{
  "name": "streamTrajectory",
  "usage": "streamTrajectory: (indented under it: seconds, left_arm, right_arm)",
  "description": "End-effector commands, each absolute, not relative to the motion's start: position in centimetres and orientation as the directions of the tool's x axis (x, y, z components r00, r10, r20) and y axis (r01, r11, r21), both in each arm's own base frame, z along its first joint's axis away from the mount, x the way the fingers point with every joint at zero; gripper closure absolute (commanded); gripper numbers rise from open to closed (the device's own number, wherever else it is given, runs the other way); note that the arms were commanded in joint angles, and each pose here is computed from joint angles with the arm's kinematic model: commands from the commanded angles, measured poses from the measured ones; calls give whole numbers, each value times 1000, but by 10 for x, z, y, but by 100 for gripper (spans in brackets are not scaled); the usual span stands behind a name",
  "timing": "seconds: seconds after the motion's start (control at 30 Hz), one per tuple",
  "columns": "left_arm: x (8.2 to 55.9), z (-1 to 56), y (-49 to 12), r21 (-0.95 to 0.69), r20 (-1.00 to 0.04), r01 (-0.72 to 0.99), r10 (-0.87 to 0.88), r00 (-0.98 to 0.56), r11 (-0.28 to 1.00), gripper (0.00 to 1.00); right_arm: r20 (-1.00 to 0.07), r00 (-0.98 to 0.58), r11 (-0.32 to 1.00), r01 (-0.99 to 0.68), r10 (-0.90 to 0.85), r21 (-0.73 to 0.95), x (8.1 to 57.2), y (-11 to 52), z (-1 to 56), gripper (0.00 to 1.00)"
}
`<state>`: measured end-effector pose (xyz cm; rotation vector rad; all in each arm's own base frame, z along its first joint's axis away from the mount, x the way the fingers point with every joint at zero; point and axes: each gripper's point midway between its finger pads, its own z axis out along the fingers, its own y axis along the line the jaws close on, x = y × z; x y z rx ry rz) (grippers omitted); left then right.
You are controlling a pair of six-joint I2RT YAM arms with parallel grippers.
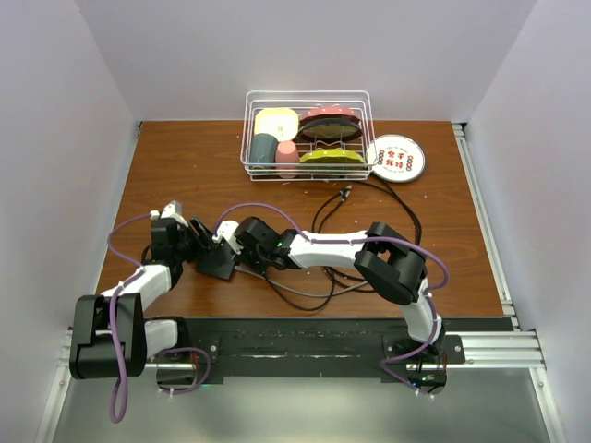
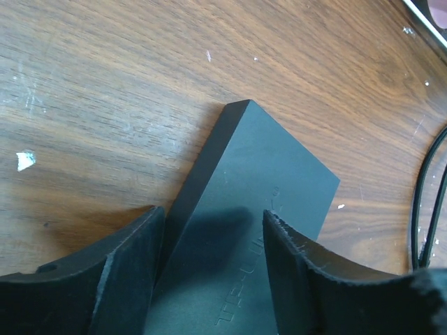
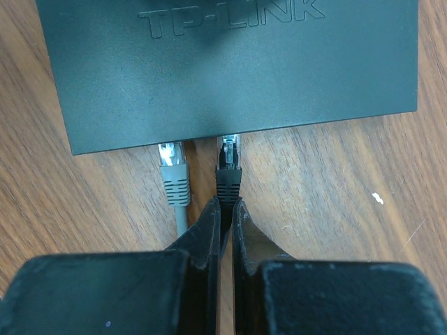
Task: Insert the plug into the switch port
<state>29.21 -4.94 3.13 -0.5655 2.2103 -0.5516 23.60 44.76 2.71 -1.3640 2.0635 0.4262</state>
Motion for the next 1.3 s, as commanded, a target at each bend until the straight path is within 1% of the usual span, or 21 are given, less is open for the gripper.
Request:
streamTrajectory:
  seconds: [0.0,0.1,0.23,0.5,0.63,0.77,0.9,1.27]
  left_arm:
    - [293,35,-62,-583,-566,-155,-535,-628,798,41]
    - [291,34,-64,-587,-560,-150,-532,-635,796,44]
    - [289,32,-64,-588,-554,-153,-533,-639,794,51]
    - [283,27,-68,-601,-530,-157,-538,-656,784,56]
    - [281,25,-70,-605,-525,-151,-535,-662,781,60]
    - [280,24,-72,-612,-516,-148,-534,-670,777,62]
    - [279,22,-74,-618,-504,-148,-533,-680,772,64]
    - [275,15,-80,-633,-470,-148,-529,-707,760,69]
  right_arm:
    - [-789,-218,413,-909,-575,-50,245,486,88,100]
    - [-797,-218,417,-908,-563,-46,246,489,94,100]
    - [-811,-223,426,-904,-540,-35,247,491,102,100]
    - [-840,-231,416,-909,-491,6,246,504,109,100]
    - [-866,-218,411,-911,-451,15,246,509,119,100]
    - [-878,-207,402,-915,-431,18,247,517,126,100]
    - [-892,-189,354,-934,-410,35,242,526,134,100]
    - [-929,-140,359,-933,-343,8,251,538,153,100]
